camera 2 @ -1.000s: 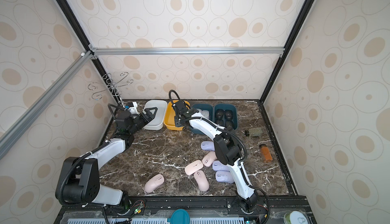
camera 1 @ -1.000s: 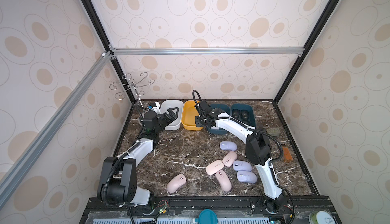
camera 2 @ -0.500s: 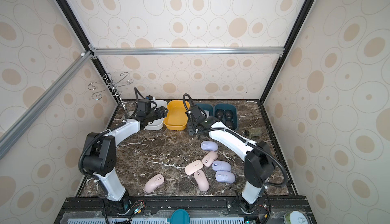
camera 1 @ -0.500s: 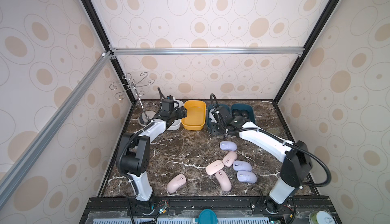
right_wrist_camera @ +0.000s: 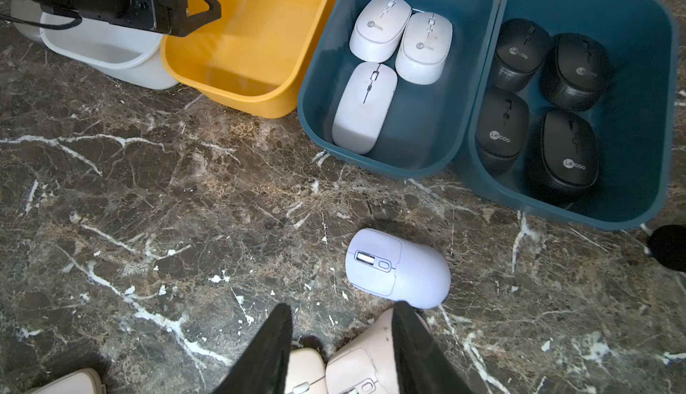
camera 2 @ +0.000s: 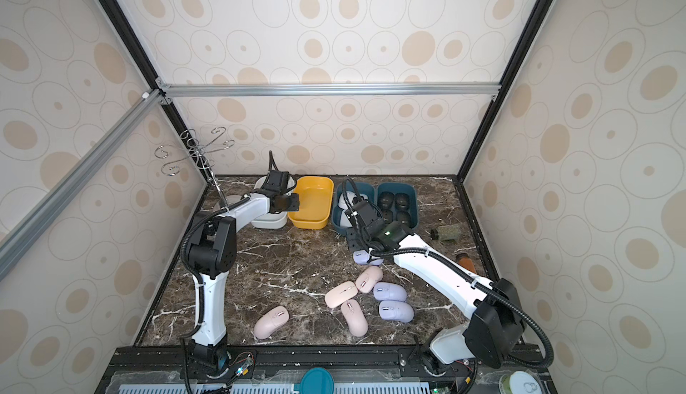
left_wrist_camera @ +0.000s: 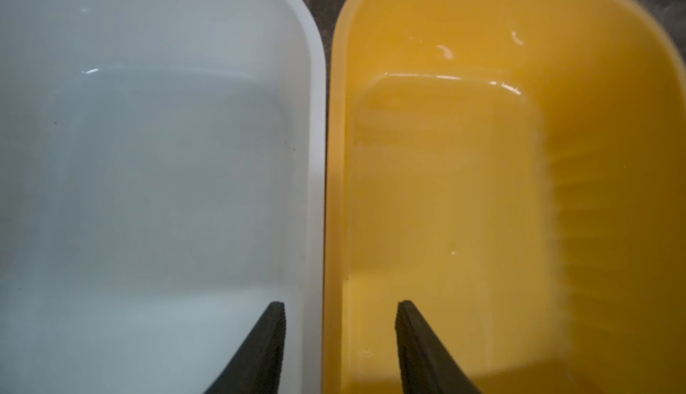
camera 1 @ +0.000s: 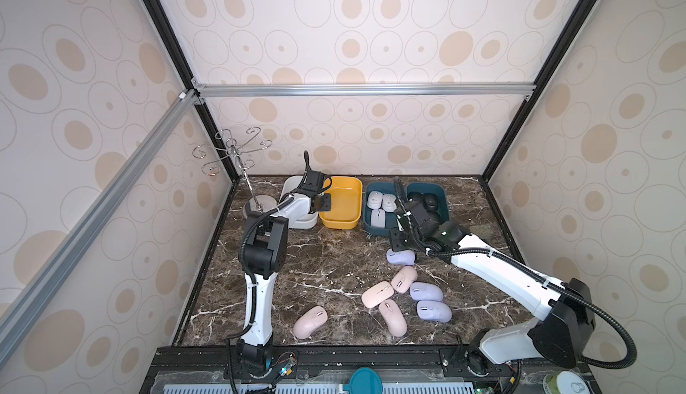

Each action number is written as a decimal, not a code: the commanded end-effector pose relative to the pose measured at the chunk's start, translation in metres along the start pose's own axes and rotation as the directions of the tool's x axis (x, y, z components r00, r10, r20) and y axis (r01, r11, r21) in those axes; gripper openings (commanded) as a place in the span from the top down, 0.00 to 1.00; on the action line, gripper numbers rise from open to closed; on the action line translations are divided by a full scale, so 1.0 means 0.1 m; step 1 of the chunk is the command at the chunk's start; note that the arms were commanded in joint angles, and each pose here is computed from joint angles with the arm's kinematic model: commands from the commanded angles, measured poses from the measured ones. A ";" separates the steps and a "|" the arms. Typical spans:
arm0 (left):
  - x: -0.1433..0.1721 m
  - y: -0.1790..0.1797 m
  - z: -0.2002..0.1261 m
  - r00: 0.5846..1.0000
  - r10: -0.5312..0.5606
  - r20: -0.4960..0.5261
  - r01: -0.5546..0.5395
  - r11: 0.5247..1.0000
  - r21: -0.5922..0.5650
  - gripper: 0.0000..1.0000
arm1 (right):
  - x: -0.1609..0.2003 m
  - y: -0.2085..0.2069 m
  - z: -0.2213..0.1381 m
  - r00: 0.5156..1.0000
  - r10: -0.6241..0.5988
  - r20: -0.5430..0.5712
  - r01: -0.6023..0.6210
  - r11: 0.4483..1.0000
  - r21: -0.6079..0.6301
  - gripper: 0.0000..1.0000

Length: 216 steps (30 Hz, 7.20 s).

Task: Place the mice by color into the storage box
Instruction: Move the storage box to the center of the board, then pick up the mouse from the center of the board, then place the mouse in the storage box, then pick up the mouse from the center of the board.

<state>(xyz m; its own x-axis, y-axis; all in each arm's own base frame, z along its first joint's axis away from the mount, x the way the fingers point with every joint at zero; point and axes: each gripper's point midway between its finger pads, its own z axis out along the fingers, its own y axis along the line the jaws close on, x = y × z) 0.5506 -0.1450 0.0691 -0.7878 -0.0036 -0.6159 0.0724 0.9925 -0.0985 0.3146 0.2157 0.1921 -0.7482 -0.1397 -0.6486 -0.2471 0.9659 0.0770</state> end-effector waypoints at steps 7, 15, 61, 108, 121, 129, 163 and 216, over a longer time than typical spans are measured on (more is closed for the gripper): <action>-0.03 0.03 -0.18 0.998 0.033 0.049 -0.032 0.999 -0.020 0.80 | 0.09 -0.07 -0.04 1.000 -0.022 -0.004 0.022 1.000 0.015 0.53; 0.06 -0.02 -0.44 0.997 0.023 0.068 -0.022 1.000 -0.016 0.94 | 0.15 -0.13 -0.06 1.000 -0.022 -0.003 0.023 0.999 0.037 0.53; -0.57 -0.11 -2.80 0.699 -0.340 0.629 0.141 0.928 0.345 0.00 | 2.38 0.50 -0.04 0.818 -0.182 -0.546 0.121 0.982 -0.146 0.16; -0.25 0.68 -2.57 0.622 -0.435 0.651 0.356 0.898 0.260 0.00 | -0.19 1.58 1.72 0.996 0.055 -0.069 -0.059 0.997 -0.055 0.58; -0.25 0.67 -2.51 0.635 -0.439 0.635 0.352 0.897 0.268 0.00 | -0.18 1.54 2.47 0.983 0.104 -0.149 -0.106 0.994 -0.011 0.54; -0.26 0.64 -2.49 0.638 -0.451 0.624 0.345 0.892 0.292 0.00 | -0.29 1.51 2.58 0.983 0.128 -0.129 -0.124 0.992 0.035 0.43; -0.29 0.56 -2.45 0.653 -0.466 0.596 0.319 0.884 0.342 0.00 | -0.14 1.44 1.92 0.983 -0.109 -0.151 0.096 0.991 -0.089 0.83; -0.09 -0.48 -2.30 0.787 -0.461 0.409 0.176 0.804 0.569 0.00 | 2.08 0.27 0.35 0.889 -0.103 -0.447 0.108 0.994 -0.015 0.73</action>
<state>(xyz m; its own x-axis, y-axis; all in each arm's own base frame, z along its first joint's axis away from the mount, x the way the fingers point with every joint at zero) 0.4105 -0.1653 0.2297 -0.4591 -0.4893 -0.7415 0.2328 0.7392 -0.6320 0.1833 0.2154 0.0434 -0.9041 -0.3343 -0.2662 -0.3466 0.9380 -0.0011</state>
